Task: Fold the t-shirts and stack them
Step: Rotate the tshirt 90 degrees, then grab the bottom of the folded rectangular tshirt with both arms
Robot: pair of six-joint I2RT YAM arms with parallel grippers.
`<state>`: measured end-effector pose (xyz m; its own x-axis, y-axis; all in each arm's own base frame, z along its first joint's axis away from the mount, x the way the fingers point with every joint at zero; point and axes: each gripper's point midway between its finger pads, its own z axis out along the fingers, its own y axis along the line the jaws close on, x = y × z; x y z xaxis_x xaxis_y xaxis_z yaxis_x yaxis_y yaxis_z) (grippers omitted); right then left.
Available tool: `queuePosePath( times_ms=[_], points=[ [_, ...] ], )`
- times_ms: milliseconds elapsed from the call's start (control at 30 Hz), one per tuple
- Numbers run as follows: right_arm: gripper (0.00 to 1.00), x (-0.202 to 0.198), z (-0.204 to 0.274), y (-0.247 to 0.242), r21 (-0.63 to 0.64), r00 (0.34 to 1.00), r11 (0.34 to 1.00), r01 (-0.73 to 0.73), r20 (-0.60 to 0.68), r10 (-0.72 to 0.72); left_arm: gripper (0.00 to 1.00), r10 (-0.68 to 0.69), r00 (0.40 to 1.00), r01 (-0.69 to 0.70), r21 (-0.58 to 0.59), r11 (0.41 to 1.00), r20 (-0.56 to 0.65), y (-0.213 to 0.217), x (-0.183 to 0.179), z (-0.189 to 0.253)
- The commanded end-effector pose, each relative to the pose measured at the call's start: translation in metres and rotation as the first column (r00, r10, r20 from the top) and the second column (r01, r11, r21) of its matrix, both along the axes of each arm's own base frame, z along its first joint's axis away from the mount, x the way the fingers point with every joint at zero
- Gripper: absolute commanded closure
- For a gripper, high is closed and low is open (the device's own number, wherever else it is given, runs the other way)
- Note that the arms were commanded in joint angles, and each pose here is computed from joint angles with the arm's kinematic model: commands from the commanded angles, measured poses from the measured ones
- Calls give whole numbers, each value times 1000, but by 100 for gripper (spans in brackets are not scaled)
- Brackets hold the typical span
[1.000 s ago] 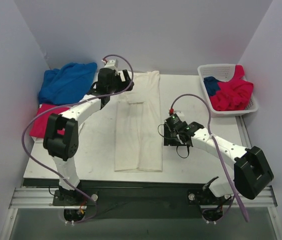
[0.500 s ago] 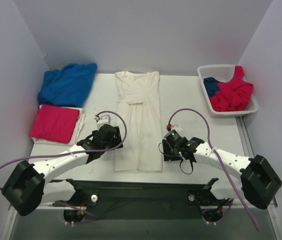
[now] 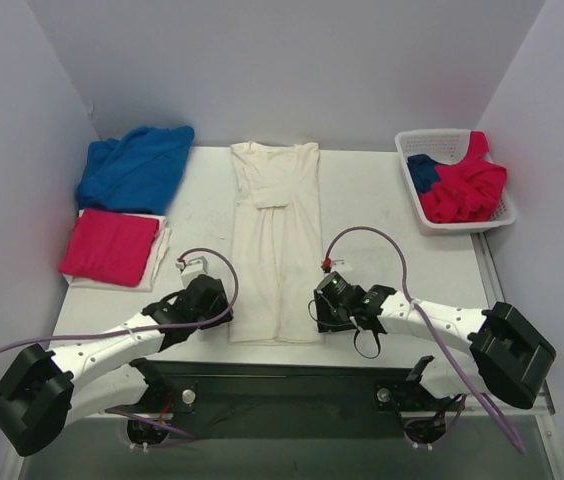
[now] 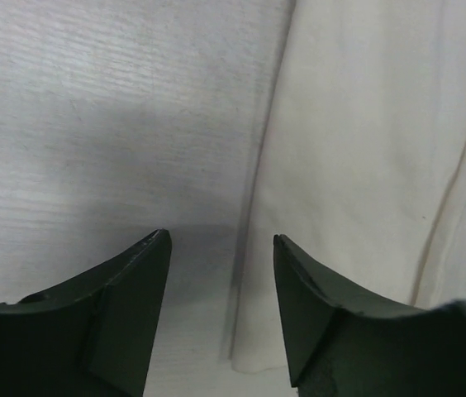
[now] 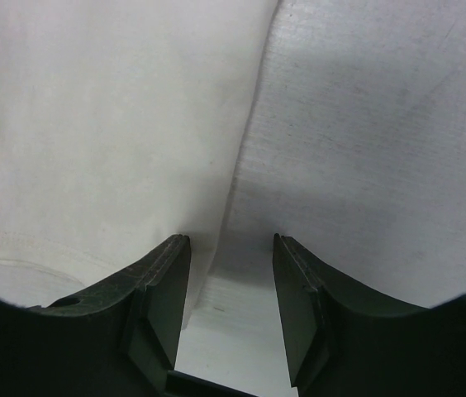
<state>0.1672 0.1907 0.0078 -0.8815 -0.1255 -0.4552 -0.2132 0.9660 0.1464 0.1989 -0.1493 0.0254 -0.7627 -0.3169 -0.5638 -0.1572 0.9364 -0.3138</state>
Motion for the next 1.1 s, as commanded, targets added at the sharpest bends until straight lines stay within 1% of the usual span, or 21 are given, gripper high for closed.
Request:
queuePosePath(
  times_ms=[0, 133, 233, 267, 300, 333, 400, 433, 533, 600, 767, 1067],
  points=[
    [55, -9, -9, 0, -7, 1000, 1000, -2, -29, 1, 39, -59, 995, 49, -115, 992, -84, -17, -23, -11],
    [55, -13, -8, 4, 3, 999, 1000, -19, -31, 19, 46, -98, 987, 77, -158, 984, -129, -21, -39, -14],
    [55, -16, -8, 5, 5, 999, 1000, -24, -33, 24, 47, -108, 984, 82, -174, 981, -145, -22, -48, -9],
    [55, -17, -8, 4, 6, 999, 1000, -23, -34, 23, 47, -112, 979, 85, -152, 985, -173, -17, -56, -11],
    [55, -20, -10, 2, 3, 999, 1000, -20, -38, 20, 46, -106, 981, 79, -160, 984, -163, -17, -57, -4],
    [55, -21, -11, 1, 2, 999, 1000, -17, -39, 17, 46, -97, 976, 72, -130, 989, -194, -10, -66, -7],
    [55, -23, -11, 0, 5, 999, 1000, -12, -44, 12, 46, -95, 977, 72, -127, 989, -190, -7, -70, -2],
    [55, -24, -13, -1, 0, 999, 1000, -13, -45, 13, 46, -84, 975, 60, -115, 991, -207, -3, -75, -2],
    [55, -28, -15, -2, -6, 999, 1000, -15, -53, 15, 48, -87, 977, 62, -127, 990, -196, -3, -77, 0],
    [55, -30, -19, -3, -16, 998, 1000, -18, -61, 17, 51, -87, 976, 62, -130, 990, -198, -3, -77, -4],
    [55, -39, -24, -1, -22, 996, 999, -33, -85, 31, 55, -103, 974, 69, -172, 983, -200, -15, -75, -12],
    [56, -54, -25, -7, -46, 994, 998, -40, -100, 36, 56, -93, 980, 60, -182, 981, -178, -19, -68, -13]
  ],
)
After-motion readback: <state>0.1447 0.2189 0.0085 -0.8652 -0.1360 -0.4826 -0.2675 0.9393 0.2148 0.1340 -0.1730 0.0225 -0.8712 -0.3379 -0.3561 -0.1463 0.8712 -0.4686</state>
